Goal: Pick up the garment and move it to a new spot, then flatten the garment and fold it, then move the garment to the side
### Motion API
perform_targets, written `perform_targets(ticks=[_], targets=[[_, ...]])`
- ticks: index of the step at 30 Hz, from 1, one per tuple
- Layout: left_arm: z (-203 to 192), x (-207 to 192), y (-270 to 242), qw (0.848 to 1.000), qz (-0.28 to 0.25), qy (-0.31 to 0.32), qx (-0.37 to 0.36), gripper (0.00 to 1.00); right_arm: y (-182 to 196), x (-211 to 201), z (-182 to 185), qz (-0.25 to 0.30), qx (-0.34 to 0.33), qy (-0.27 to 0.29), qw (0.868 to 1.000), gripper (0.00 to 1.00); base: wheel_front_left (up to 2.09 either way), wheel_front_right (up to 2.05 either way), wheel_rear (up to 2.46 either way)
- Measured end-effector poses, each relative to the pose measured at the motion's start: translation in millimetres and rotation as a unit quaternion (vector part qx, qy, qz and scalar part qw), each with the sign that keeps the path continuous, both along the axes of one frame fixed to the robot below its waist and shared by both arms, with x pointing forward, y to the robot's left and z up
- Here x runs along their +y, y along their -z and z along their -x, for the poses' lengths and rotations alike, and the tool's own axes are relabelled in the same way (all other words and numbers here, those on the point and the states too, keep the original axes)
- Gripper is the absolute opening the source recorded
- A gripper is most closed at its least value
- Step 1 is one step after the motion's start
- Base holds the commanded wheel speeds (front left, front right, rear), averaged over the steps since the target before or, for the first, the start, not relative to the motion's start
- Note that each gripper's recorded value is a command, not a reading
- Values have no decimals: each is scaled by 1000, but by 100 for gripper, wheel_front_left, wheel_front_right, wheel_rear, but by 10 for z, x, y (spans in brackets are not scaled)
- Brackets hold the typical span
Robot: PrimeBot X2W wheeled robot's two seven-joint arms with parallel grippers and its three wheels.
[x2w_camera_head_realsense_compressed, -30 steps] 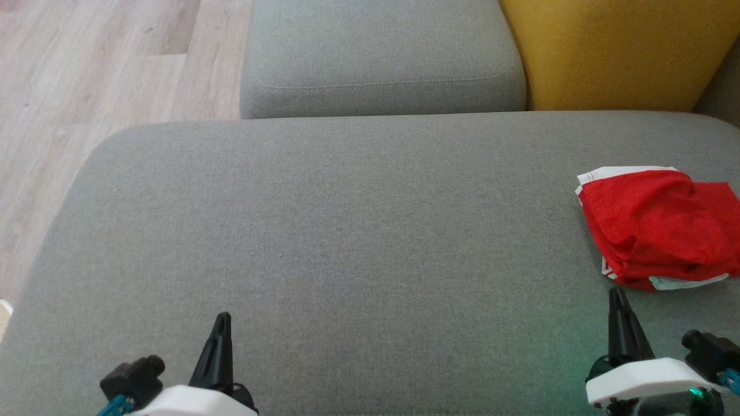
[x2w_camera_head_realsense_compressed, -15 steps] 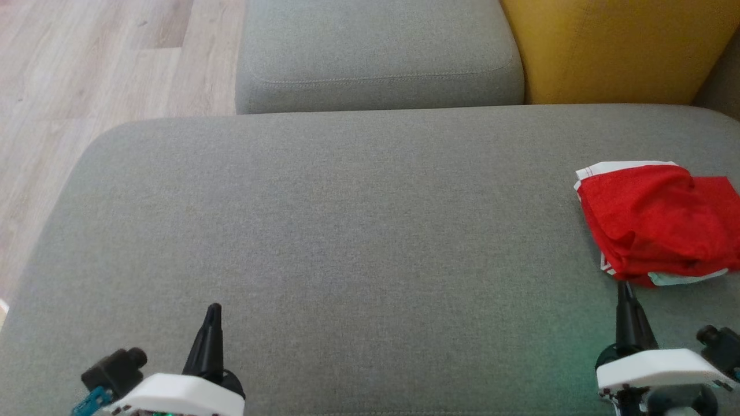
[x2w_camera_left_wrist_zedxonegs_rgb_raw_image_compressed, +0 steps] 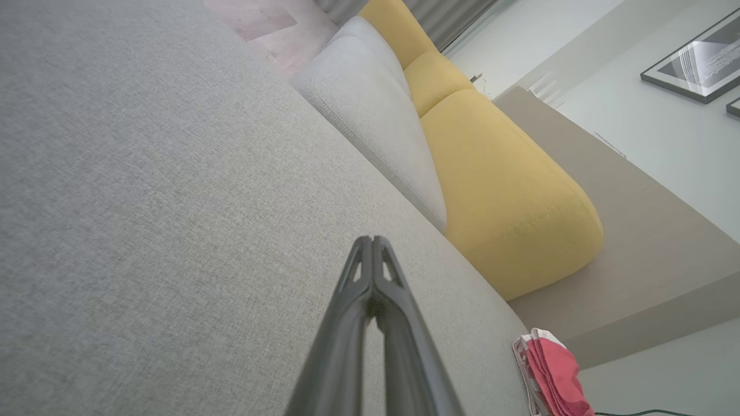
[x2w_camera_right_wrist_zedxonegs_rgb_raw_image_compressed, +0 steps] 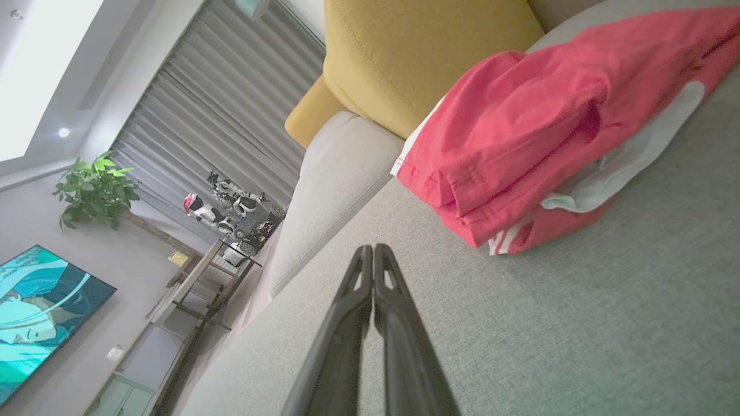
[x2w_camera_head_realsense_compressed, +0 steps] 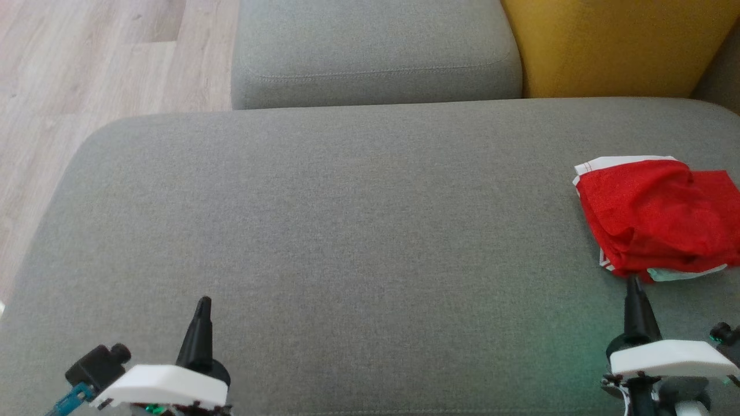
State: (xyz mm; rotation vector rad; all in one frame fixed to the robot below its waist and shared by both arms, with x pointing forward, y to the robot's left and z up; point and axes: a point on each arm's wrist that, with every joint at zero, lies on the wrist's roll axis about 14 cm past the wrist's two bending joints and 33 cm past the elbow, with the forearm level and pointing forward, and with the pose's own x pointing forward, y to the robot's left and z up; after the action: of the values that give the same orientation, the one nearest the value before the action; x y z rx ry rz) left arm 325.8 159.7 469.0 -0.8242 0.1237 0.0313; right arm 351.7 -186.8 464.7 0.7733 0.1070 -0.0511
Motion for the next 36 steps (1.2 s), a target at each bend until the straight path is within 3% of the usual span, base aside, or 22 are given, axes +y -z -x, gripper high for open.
perform_targets(ticks=[16, 36], targets=[[-111, 77, 33, 995, 94, -14, 14, 0, -2, -55, -51, -100, 5, 19, 995, 0, 0, 0, 0], [-253, 140, 23, 979, 204, -23, 17, 0, -4, -127, -95, -216, 5, 38, 976, 0, 0, 0, 0]])
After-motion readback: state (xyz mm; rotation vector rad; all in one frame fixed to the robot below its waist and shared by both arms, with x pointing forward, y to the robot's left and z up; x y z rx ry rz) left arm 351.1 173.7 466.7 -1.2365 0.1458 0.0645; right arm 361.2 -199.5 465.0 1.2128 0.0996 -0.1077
